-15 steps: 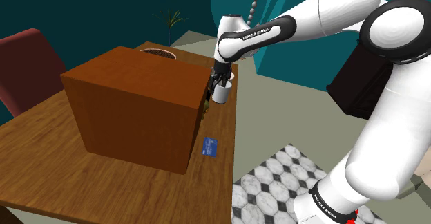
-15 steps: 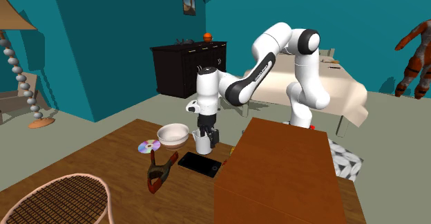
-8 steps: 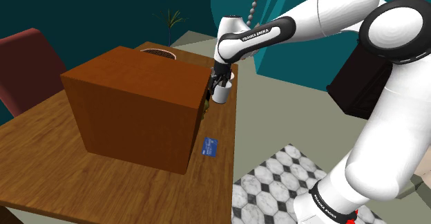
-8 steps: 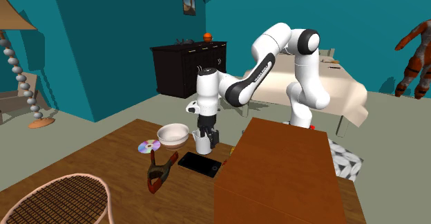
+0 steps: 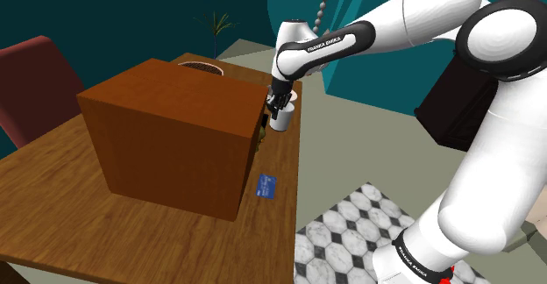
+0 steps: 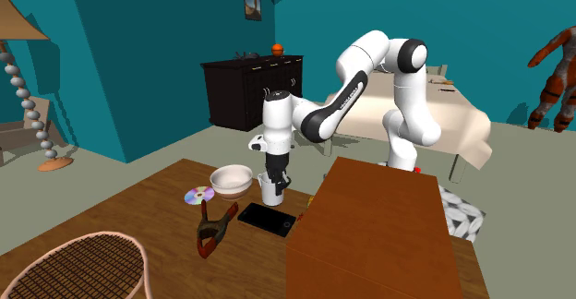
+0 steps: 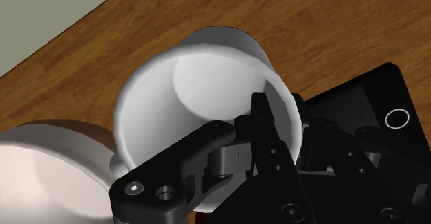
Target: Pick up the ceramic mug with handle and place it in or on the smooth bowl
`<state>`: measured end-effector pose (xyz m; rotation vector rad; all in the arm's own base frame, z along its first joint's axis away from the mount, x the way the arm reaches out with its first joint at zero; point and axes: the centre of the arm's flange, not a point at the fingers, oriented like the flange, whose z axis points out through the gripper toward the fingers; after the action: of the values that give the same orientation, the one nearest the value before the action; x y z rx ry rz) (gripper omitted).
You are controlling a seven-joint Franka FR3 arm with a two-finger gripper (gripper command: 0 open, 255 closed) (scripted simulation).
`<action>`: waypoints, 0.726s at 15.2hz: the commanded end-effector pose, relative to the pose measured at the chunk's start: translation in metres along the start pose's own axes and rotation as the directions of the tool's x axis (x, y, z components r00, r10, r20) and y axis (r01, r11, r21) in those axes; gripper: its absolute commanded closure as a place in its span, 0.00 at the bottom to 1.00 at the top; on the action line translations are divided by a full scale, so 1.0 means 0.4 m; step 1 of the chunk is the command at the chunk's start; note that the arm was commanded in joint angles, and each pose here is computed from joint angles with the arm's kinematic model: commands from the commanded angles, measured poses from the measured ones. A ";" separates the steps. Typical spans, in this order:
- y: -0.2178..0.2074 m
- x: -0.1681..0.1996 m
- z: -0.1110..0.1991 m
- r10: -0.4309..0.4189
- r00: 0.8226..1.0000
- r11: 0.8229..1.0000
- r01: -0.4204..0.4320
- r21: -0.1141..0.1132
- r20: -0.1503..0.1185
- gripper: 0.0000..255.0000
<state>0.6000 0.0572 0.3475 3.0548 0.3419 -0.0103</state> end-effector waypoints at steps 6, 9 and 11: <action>0.004 -0.001 -0.053 0.000 1.000 1.000 0.000 0.000 0.000 1.00; 0.006 -0.001 -0.093 0.000 1.000 1.000 0.000 0.000 0.000 1.00; 0.008 -0.002 -0.119 0.000 1.000 1.000 0.000 0.000 0.000 1.00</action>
<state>0.6006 0.0577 0.3906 3.0548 0.3418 -0.0095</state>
